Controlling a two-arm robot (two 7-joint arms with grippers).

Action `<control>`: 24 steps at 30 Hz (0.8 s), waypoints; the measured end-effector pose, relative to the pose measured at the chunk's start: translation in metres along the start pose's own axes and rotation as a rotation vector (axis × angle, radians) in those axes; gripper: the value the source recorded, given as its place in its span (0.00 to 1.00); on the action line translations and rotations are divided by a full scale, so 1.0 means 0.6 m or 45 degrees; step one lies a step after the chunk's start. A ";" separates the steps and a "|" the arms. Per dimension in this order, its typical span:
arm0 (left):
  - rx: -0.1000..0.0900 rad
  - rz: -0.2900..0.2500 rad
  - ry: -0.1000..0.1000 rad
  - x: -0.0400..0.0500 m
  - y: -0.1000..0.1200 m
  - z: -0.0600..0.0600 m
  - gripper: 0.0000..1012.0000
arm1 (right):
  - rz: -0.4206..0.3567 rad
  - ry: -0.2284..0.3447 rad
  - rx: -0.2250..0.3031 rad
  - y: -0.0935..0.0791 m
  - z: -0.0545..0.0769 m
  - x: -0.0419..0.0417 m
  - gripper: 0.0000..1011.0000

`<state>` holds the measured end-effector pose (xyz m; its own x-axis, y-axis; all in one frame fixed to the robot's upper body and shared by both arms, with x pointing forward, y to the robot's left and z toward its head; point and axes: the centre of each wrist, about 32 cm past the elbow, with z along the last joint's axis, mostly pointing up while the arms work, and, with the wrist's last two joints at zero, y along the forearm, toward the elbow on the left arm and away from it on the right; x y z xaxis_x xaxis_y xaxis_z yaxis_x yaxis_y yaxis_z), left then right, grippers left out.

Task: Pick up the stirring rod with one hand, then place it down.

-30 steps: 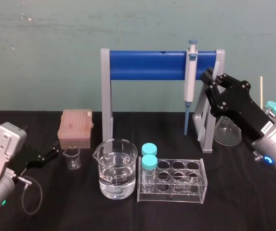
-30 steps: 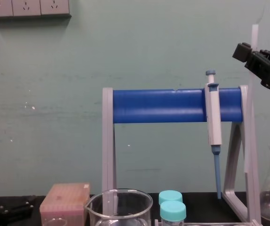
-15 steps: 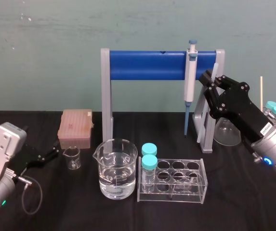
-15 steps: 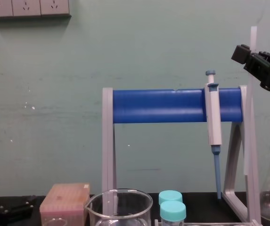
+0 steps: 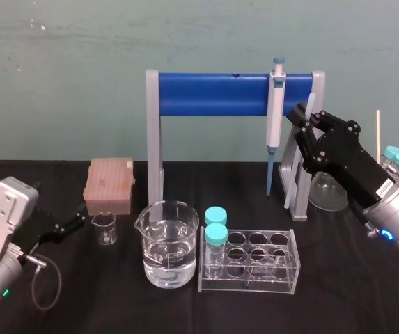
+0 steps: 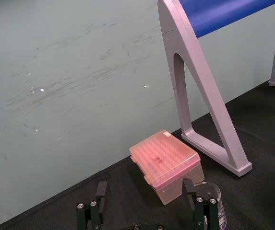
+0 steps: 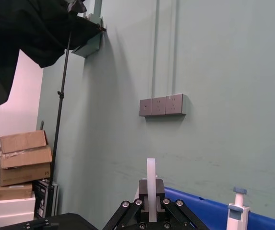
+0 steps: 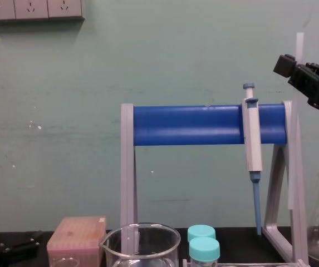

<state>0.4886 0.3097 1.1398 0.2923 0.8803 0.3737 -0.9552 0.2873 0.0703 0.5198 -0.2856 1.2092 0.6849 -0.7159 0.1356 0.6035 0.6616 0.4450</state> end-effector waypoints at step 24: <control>0.000 0.000 0.000 0.000 0.000 0.000 0.99 | 0.006 0.009 0.001 0.002 -0.003 -0.004 0.08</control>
<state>0.4886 0.3096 1.1398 0.2923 0.8803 0.3738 -0.9552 0.2874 0.0702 0.5197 -0.2830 1.2080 0.6904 -0.7114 0.1313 0.6002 0.6645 0.4452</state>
